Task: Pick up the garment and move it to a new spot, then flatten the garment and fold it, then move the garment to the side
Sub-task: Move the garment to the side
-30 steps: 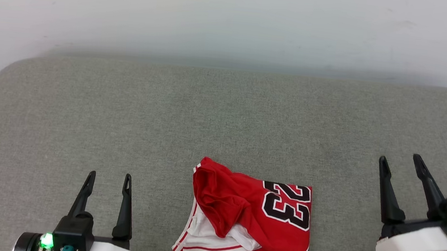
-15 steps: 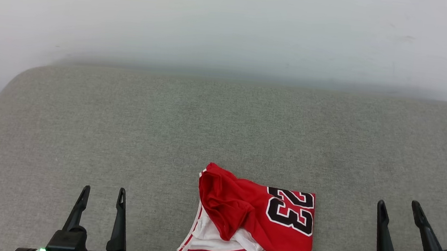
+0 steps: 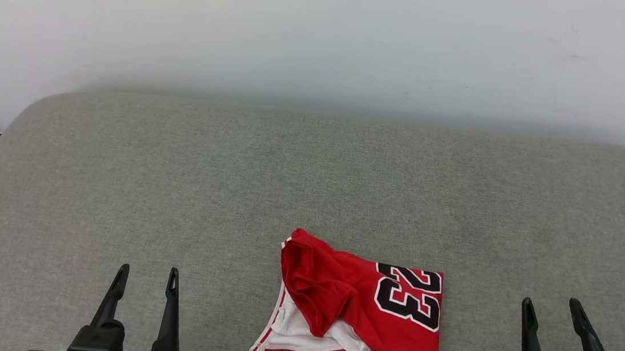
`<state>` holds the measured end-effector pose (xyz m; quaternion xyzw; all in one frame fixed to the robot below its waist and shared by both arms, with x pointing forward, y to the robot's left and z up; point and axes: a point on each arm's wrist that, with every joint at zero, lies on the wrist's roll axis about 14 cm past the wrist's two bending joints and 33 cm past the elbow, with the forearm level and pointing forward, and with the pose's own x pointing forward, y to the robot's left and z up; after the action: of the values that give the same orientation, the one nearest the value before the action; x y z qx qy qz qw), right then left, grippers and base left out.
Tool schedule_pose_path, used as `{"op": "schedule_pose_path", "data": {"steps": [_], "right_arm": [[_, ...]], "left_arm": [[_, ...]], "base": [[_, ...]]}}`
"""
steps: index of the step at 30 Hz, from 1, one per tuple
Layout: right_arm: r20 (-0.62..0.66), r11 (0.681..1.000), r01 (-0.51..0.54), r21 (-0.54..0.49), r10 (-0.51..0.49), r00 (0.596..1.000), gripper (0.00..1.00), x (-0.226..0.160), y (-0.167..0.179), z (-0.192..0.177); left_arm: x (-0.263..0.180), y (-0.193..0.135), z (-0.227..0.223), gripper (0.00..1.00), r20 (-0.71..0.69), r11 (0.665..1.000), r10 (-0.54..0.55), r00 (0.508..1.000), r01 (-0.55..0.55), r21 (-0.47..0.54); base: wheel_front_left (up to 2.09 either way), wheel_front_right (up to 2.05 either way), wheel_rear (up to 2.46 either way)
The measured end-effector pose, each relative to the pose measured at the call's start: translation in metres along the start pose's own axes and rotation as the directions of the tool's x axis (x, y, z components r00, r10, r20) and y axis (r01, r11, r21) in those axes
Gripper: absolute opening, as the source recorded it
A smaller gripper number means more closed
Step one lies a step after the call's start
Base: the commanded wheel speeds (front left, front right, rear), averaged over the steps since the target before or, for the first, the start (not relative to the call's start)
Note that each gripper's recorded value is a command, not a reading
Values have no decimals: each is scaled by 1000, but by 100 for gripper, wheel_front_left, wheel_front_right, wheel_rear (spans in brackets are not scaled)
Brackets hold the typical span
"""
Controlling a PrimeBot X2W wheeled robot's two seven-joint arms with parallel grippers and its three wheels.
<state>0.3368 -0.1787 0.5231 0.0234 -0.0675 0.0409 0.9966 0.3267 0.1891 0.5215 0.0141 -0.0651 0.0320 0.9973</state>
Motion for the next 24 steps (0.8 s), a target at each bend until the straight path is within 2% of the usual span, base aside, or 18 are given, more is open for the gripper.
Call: {"op": "schedule_pose_path", "data": {"steps": [8, 13, 16, 20, 24], "right_arm": [[21, 1000, -1, -9, 1, 1000, 100, 8, -1, 6], [82, 1000, -1, 2, 1, 997, 100, 28, -13, 24], [67, 999, -30, 12, 29, 997, 100, 44, -18, 30], [-48, 992, -117, 42, 119, 992, 100, 67, -12, 29], [-223, 978, -193, 76, 206, 953, 100, 79, -8, 16]], "left_arm": [[0, -3, -2, 100, -8, 1000, -8, 1000, 8, -4], [0, -3, -3, 100, -9, 1000, -5, 1000, 5, -6], [0, -2, -3, 100, -8, 1000, -3, 1000, 3, -8], [0, -2, -4, 100, -14, 1000, -1, 1000, 1, -8], [4, -1, -4, 100, -11, 1000, 2, 1000, -2, -8]], "base": [[0, 0, 0], [0, 0, 0], [0, 0, 0], [0, 0, 0], [0, 0, 0]]}}
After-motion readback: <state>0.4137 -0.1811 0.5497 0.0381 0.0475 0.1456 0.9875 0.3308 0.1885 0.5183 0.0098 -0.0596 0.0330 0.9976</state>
